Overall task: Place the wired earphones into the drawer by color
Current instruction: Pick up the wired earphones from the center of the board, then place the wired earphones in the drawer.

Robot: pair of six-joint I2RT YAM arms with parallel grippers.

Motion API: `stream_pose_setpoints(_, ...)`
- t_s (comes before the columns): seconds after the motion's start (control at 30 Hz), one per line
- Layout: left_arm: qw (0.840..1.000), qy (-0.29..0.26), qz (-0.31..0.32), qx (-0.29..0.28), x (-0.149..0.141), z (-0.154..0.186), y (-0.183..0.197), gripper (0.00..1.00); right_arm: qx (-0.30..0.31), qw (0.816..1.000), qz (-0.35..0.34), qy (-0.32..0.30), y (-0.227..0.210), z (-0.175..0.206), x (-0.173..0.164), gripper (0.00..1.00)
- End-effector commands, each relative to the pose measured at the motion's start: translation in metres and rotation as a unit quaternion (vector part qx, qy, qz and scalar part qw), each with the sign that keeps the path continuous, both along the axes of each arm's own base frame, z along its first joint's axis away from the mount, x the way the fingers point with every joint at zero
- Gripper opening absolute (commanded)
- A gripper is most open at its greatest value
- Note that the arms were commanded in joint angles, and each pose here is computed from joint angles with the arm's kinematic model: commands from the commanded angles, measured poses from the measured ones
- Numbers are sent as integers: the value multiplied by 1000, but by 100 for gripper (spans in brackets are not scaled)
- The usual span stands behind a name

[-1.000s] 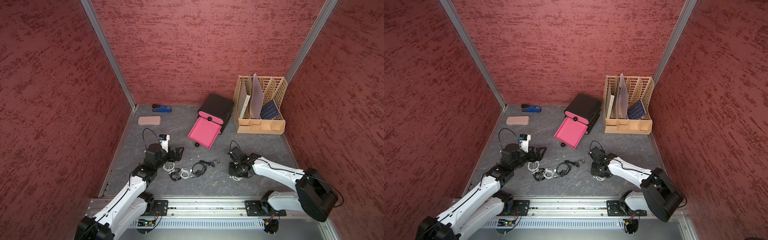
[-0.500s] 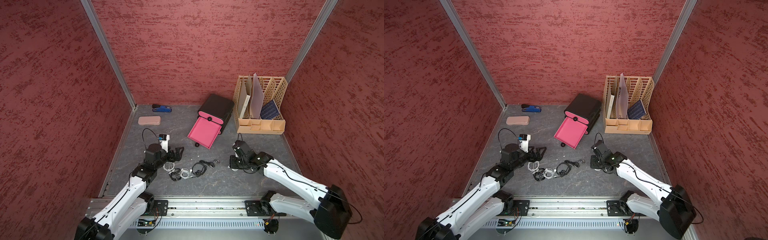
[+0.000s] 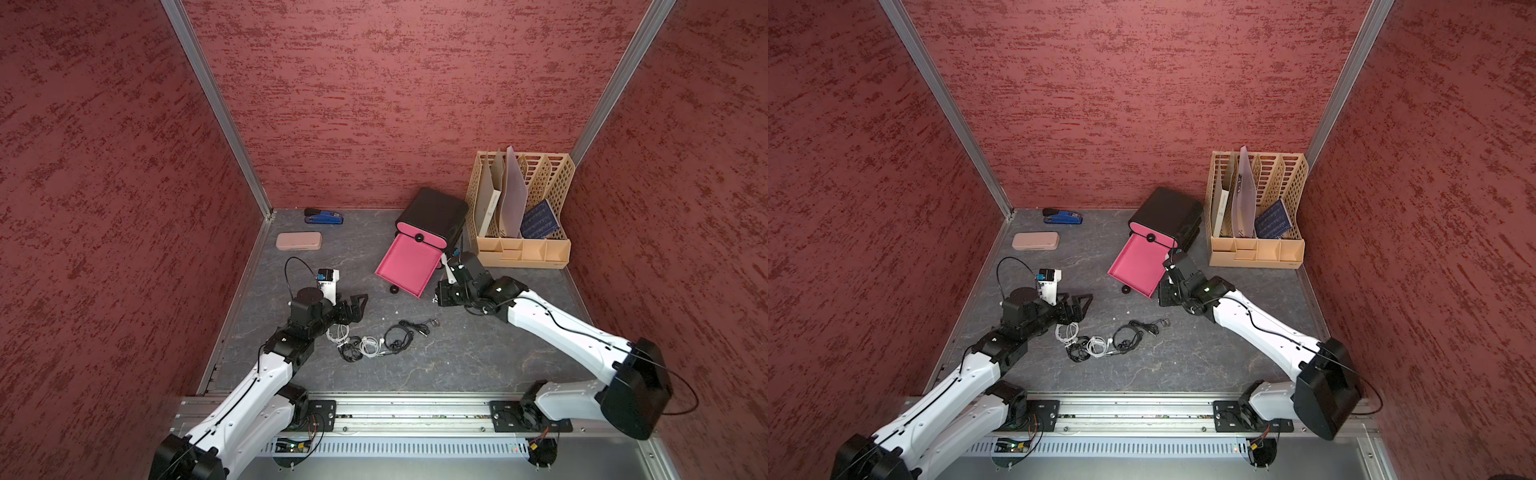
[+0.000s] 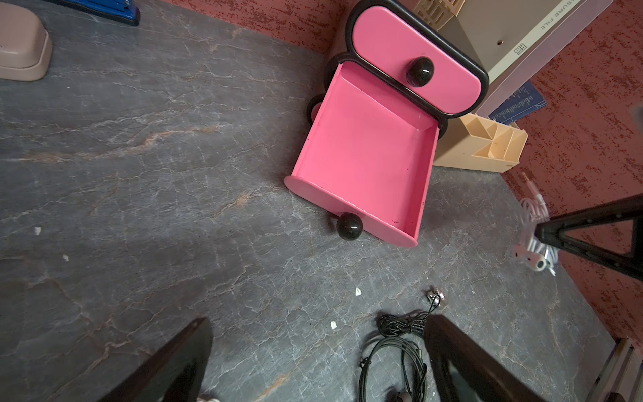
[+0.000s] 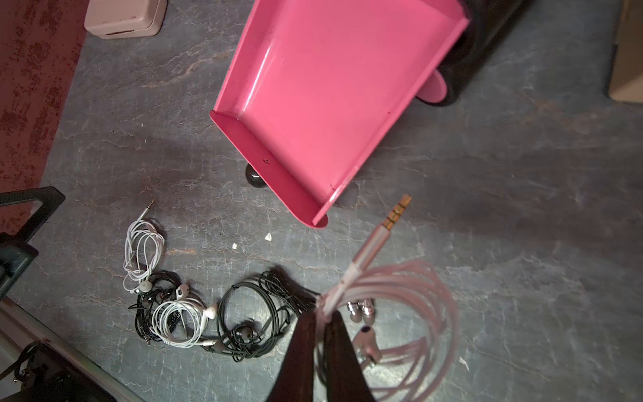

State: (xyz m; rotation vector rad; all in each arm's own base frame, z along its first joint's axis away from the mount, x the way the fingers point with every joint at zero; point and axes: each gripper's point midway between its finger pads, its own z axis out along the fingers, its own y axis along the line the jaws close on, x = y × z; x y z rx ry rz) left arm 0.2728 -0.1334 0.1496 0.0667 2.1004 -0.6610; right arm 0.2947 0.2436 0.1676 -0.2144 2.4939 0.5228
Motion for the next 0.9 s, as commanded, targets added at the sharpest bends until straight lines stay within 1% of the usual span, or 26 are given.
stream_pose_setpoints(0.0,1000,-15,1,7,1,3,2,100,2,999,23,-49,25,20,19,7)
stream_pose_setpoints(0.1,1000,-15,2,7,0,2,2,100,-16,998,26,-58,38,16,34,7)
stream_pose_setpoints(0.27,1000,-12,2,6,1,1,2,100,-20,997,21,-75,55,15,56,7)
stream_pose_setpoints(0.47,1000,-9,0,3,2,-1,0,100,-37,996,16,-86,71,6,82,7)
stream_pose_setpoints(0.73,1000,-7,0,5,3,-3,0,100,-53,995,14,-84,88,-14,107,7)
stream_pose_setpoints(0.87,1000,-5,0,6,3,-4,0,100,-57,995,13,-79,95,-23,114,7)
